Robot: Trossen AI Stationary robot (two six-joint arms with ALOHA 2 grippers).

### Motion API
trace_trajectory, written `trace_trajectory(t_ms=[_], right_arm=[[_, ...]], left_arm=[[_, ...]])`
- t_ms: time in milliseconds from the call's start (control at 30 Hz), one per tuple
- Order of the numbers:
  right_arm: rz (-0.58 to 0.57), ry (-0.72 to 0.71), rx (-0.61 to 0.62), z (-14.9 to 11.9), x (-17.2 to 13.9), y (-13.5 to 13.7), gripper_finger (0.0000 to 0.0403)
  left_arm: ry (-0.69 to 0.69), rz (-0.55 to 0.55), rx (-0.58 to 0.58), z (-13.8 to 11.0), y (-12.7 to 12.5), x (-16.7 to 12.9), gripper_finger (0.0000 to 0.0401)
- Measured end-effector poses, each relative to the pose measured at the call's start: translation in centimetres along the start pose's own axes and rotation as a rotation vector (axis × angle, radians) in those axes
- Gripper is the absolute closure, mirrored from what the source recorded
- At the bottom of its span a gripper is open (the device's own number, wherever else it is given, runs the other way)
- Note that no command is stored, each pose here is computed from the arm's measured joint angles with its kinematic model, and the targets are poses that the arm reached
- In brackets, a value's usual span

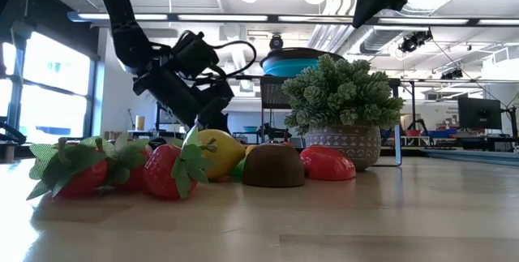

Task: Pick & Place Fruit
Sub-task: Put the orange pear into the blue strainer bowl

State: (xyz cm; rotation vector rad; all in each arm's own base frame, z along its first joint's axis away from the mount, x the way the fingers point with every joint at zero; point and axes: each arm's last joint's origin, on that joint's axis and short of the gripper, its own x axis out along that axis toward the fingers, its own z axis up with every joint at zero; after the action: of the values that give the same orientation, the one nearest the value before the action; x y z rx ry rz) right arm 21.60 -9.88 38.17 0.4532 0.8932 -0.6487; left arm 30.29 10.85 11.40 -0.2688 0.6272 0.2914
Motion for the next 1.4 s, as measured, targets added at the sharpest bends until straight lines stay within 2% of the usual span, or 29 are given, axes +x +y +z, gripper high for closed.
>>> trace_trajectory(t_ms=[200,367,833,1233,1400], right_arm=[[0.011,0.004,-0.002,-0.01,0.0,0.04,0.0399],[0.011,0.004,-0.002,-0.01,0.0,0.04,0.0399],[0.011,0.004,-0.002,-0.01,0.0,0.04,0.0399],[0.017,-0.005,-0.002,0.07,0.0,0.09,0.0399],[0.018,-0.01,-0.002,0.11,0.0,0.11,0.0399]], left_arm=[[-0.057,-0.024,0.006,0.54,-0.1,-0.01,0.0146],[-0.083,-0.027,0.019,0.79,-0.13,-0.03,0.0122],[-0.046,0.015,0.03,0.29,0.06,0.17,0.0121],[-0.033,0.005,-0.028,-0.15,0.14,0.71,0.0121],[-0.038,0.005,-0.031,-0.14,0.14,0.74,0.0145]])
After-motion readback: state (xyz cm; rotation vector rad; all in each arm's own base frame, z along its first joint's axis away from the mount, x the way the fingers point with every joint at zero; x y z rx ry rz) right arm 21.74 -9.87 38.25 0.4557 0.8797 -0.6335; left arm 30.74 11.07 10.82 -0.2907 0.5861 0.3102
